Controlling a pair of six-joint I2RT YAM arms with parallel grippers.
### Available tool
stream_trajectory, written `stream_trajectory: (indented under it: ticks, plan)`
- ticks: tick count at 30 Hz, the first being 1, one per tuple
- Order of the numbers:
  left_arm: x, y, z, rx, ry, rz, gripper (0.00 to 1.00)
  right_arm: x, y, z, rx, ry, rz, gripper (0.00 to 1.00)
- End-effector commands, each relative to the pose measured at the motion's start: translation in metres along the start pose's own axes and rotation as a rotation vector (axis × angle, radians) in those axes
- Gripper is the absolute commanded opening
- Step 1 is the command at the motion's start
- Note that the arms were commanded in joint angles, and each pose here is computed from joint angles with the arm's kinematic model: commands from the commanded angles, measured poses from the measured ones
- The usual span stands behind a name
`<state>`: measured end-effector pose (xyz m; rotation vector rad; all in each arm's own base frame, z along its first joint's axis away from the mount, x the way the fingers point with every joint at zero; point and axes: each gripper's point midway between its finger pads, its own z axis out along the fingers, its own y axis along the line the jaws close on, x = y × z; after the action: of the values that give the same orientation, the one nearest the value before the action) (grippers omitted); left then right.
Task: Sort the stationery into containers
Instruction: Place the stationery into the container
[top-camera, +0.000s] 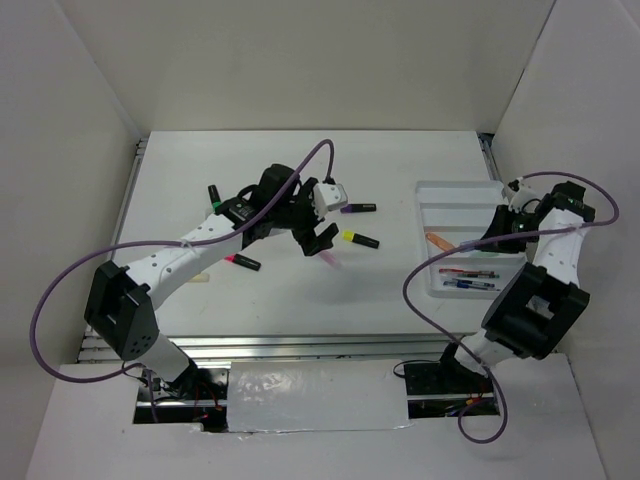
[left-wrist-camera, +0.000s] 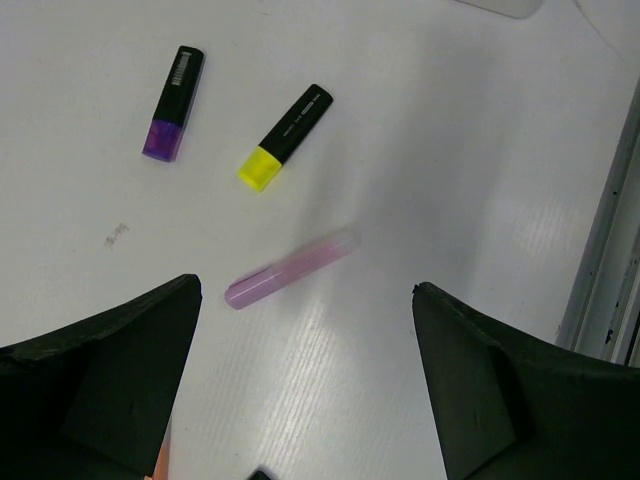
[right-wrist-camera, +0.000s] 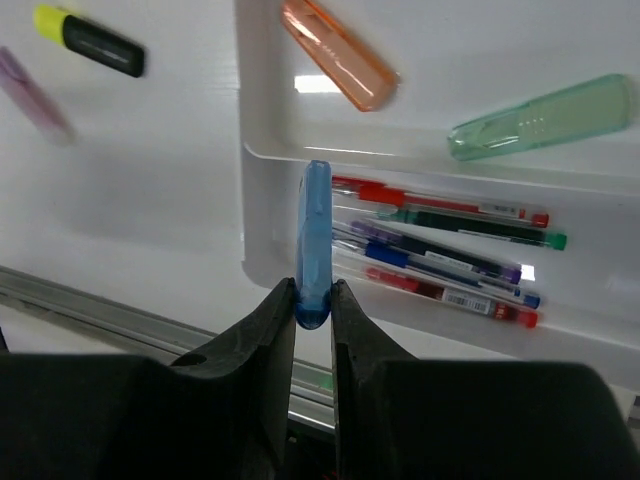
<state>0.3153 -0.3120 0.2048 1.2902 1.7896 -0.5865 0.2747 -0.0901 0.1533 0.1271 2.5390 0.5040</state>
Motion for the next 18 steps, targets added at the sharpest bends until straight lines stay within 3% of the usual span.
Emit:
stream_trajectory:
  ticks: [1, 16, 17, 18]
  plan:
    - [-0.017, 0.013, -0.004, -0.059, -0.057, -0.034, 0.99, -0.006, -0.021, 0.0, 0.061, 0.037, -0.007, 0.0]
    - [0.003, 0.049, -0.012, -0.158, -0.078, -0.206, 0.99, -0.04, -0.015, 0.046, 0.094, 0.012, 0.022, 0.02]
    - [0.006, 0.052, -0.014, -0.17, -0.077, -0.229, 0.99, -0.039, -0.013, 0.051, 0.087, 0.025, 0.035, 0.03]
    - [0.01, 0.056, -0.014, -0.183, -0.07, -0.241, 0.99, -0.04, -0.014, 0.053, 0.099, 0.03, 0.035, 0.12]
